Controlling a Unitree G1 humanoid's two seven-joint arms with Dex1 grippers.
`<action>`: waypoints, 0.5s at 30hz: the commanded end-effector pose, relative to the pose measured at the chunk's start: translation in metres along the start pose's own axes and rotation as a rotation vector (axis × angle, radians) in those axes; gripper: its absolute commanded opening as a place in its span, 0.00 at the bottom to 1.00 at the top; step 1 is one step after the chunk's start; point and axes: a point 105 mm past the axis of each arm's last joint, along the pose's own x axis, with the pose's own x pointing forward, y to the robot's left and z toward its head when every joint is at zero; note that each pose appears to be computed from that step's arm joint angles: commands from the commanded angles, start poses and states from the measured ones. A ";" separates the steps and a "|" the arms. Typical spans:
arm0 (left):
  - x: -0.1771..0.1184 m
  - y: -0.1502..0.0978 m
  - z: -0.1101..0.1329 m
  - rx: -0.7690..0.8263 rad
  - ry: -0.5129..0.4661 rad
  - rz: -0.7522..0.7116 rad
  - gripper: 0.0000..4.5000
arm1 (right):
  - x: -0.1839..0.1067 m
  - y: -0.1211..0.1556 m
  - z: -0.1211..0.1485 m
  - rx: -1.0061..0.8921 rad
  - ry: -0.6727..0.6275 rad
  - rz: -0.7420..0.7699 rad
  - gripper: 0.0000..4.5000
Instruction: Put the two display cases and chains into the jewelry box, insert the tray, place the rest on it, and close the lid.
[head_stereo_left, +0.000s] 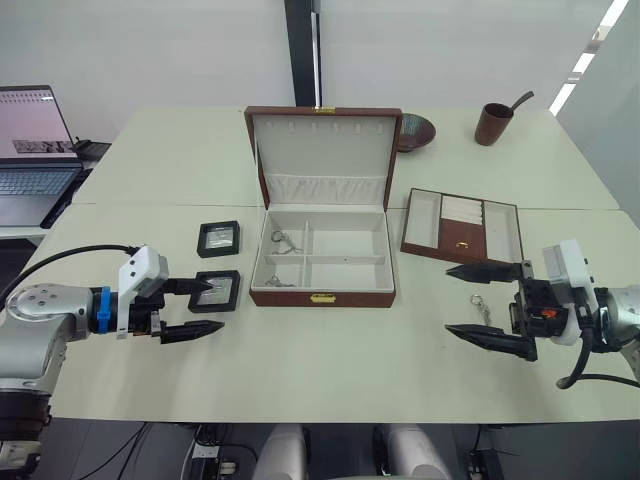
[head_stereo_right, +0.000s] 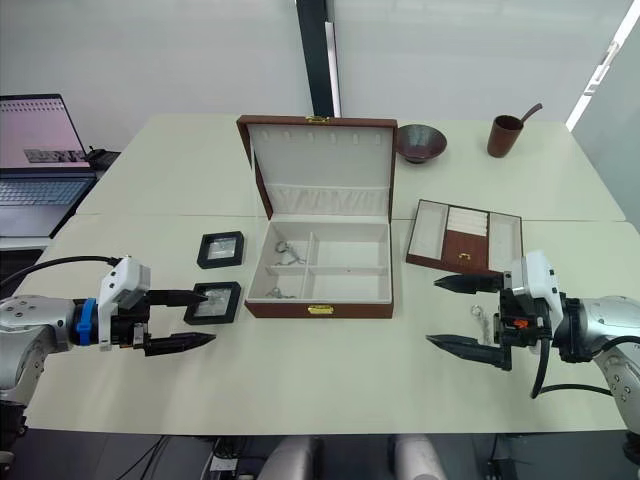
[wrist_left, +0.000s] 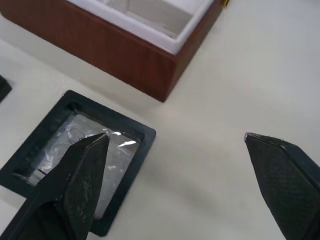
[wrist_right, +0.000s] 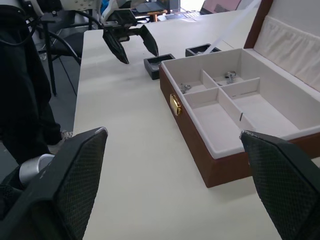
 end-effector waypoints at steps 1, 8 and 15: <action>-0.003 0.003 -0.005 0.093 0.097 -0.016 1.00 | 0.002 0.005 0.006 -0.063 0.014 0.036 1.00; 0.001 0.010 -0.010 0.104 0.124 0.012 1.00 | 0.001 0.006 0.001 -0.085 0.010 0.024 1.00; 0.005 0.013 -0.017 0.109 0.151 0.028 0.87 | 0.002 0.004 -0.005 -0.099 0.015 0.011 1.00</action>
